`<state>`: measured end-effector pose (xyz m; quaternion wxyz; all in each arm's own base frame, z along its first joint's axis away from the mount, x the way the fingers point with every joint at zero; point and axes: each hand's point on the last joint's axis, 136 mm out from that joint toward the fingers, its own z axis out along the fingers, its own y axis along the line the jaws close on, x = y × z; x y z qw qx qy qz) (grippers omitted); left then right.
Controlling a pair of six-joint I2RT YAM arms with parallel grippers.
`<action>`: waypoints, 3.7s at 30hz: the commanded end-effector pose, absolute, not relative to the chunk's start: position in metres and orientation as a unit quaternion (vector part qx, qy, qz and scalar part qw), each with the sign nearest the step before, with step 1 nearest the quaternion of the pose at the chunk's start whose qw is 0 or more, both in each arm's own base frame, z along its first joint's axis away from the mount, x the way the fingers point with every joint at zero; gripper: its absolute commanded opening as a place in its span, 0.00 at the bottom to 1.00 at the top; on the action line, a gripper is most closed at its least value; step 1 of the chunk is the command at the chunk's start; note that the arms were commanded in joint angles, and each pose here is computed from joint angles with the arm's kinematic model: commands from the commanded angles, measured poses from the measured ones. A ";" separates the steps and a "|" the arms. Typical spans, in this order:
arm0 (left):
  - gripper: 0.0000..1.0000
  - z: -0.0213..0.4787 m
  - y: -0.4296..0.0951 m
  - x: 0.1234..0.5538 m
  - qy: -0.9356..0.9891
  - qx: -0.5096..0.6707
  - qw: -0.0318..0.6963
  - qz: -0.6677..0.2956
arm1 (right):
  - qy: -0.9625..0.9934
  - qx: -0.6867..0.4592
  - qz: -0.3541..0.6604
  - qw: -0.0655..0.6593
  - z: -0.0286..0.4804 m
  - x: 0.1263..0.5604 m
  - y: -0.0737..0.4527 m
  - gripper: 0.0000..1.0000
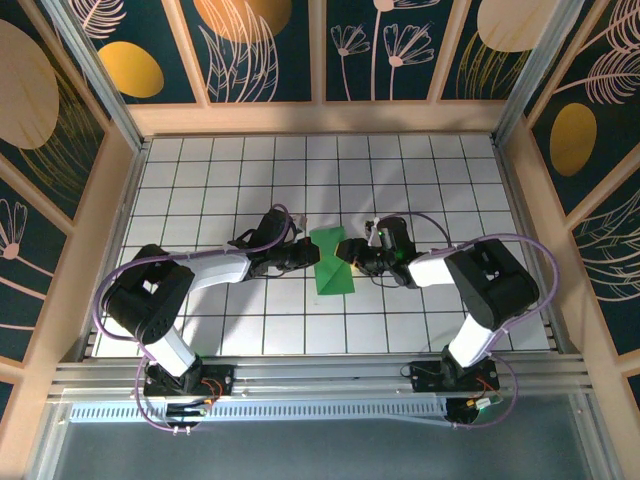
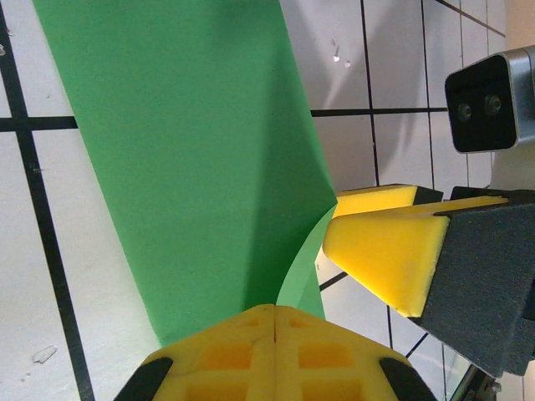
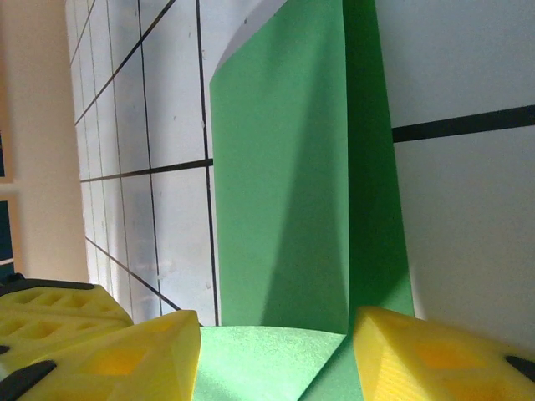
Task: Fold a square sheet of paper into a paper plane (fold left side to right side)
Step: Turn over the paper at the center of the table.
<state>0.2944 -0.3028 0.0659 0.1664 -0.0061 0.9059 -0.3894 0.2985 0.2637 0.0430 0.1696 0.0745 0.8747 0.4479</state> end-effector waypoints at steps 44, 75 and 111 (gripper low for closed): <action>0.99 0.244 -0.255 0.275 0.764 -0.079 0.355 -0.533 | 0.722 -0.035 0.554 0.414 0.266 0.296 0.253 0.00; 0.51 0.309 -0.302 0.236 0.653 0.014 0.279 -0.704 | 0.636 -0.069 0.673 0.371 0.327 0.251 0.286 0.00; 0.00 0.182 -0.237 0.263 0.957 0.080 0.269 0.068 | 0.881 0.151 0.096 0.439 0.170 0.281 0.081 0.72</action>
